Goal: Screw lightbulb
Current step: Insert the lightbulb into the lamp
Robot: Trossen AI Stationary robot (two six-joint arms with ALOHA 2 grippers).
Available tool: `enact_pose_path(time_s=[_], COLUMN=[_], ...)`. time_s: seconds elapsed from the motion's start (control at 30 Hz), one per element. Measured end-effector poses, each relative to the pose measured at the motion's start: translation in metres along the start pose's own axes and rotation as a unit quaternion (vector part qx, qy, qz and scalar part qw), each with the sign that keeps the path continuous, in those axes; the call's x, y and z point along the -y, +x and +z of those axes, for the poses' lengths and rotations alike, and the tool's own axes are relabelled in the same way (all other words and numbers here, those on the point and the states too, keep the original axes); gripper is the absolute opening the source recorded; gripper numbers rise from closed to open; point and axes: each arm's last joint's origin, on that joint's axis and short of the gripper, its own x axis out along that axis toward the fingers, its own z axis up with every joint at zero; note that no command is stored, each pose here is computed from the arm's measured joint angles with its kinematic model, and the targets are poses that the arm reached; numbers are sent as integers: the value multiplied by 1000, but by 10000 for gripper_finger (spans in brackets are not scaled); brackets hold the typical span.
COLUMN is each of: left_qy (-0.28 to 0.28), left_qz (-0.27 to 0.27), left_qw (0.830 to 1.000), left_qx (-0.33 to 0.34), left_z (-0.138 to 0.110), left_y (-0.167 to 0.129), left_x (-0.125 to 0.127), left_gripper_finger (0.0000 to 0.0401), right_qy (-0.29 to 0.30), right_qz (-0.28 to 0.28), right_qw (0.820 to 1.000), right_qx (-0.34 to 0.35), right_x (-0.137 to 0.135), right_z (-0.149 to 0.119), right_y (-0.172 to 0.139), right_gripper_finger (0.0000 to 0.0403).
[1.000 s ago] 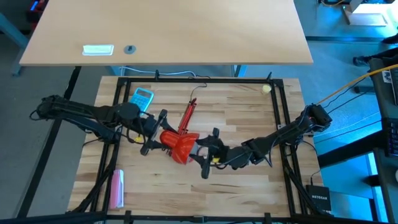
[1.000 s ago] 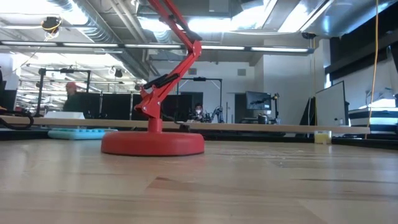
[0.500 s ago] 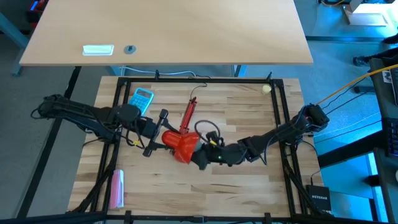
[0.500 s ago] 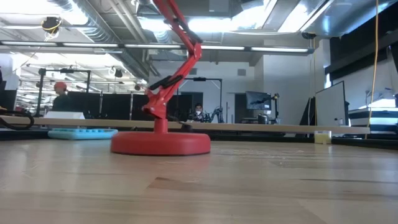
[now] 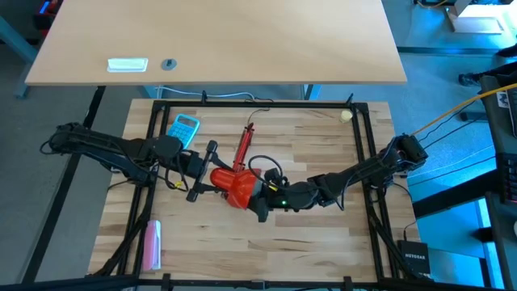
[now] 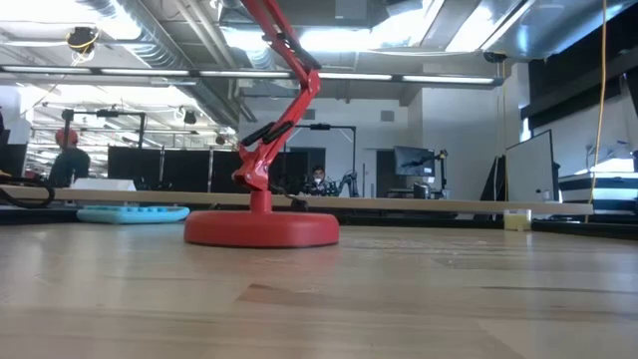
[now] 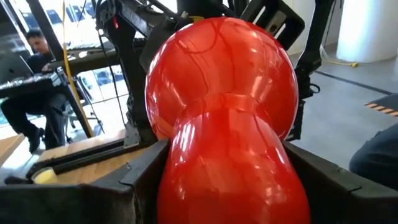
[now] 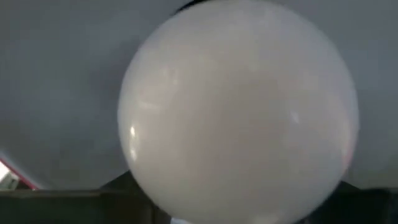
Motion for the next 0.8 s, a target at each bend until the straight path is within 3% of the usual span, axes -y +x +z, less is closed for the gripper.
enact_pose_path(time_s=[0.33,0.8], left_qy=[-40,-65], left_qz=[4,28], left_qw=[999,997], left_qx=[-6,-7], left_z=[-2,-2], left_y=[0,0], left_x=[0,-1], left_gripper_finger=[251,247], right_qy=[-99,-194], right_qz=[-5,-56], right_qw=[994,974], right_qx=[-39,-102], right_x=[1,2], right_z=[0,13], right_y=[-5,-34], right_gripper_finger=[278,283])
